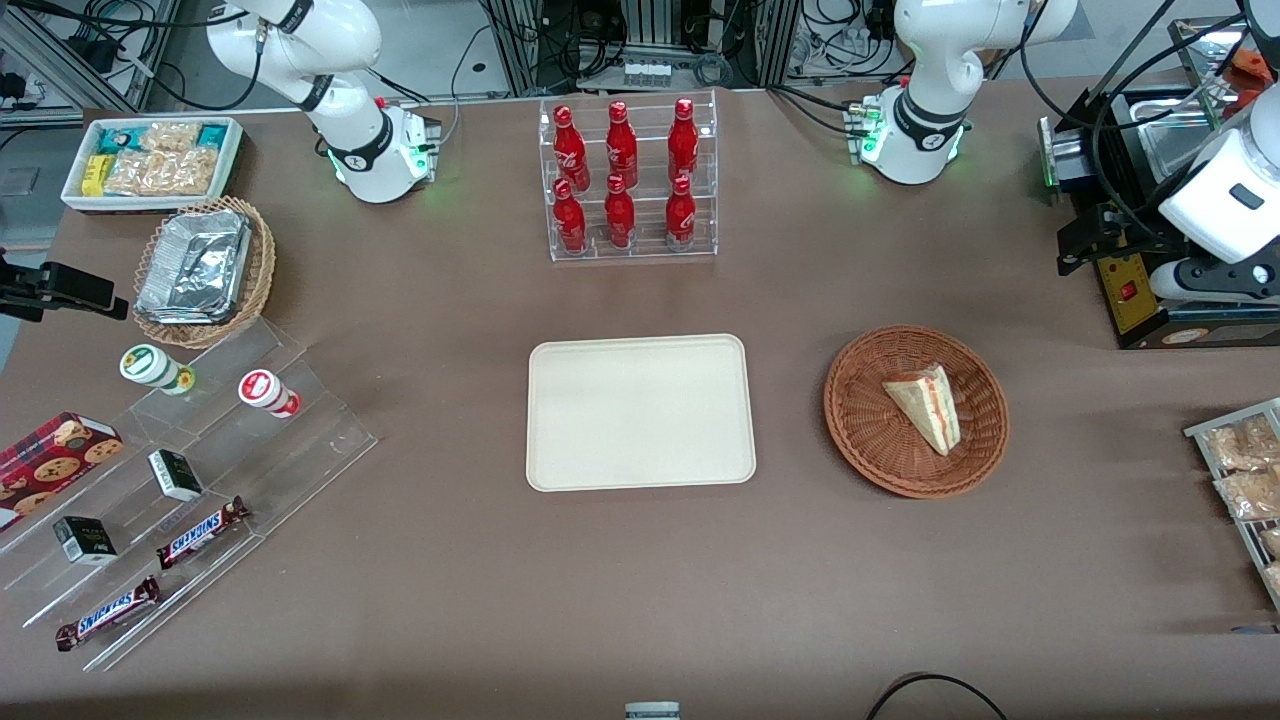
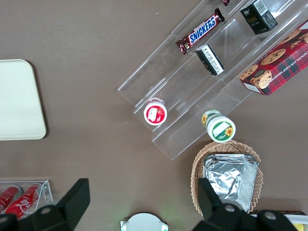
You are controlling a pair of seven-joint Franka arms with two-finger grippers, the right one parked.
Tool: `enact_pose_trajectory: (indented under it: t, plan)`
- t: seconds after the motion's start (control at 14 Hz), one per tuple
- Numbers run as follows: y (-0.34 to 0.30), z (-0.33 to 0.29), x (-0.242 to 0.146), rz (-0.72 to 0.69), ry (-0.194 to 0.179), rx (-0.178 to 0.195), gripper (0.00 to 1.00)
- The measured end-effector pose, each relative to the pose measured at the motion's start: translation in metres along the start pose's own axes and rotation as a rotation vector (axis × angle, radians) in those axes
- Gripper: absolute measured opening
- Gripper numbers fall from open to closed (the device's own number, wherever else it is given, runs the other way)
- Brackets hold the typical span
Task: Place sandwich from basket to tray
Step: 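Move the left gripper over the wrapped sandwich in the wicker basket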
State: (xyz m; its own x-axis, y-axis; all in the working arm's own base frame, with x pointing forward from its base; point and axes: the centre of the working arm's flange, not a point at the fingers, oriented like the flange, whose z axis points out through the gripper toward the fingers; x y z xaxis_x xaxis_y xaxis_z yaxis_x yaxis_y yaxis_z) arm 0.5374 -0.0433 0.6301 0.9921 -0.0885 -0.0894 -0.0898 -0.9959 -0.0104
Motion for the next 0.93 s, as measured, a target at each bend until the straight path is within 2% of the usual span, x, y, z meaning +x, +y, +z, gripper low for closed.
enact_pose_trajectory:
  t: [0.29,0.43,0.5,0.71,0.93]
  plan:
    - [0.004,0.007,0.003,0.007,-0.012,0.0,1.0]
    - [0.004,0.029,0.01,0.008,-0.037,-0.001,1.0]
    - [0.004,0.049,0.016,0.009,-0.038,-0.001,1.0]
    - [0.005,0.113,0.026,0.01,-0.026,-0.001,1.0]
    - [0.006,0.165,0.028,0.012,0.007,-0.001,1.0]
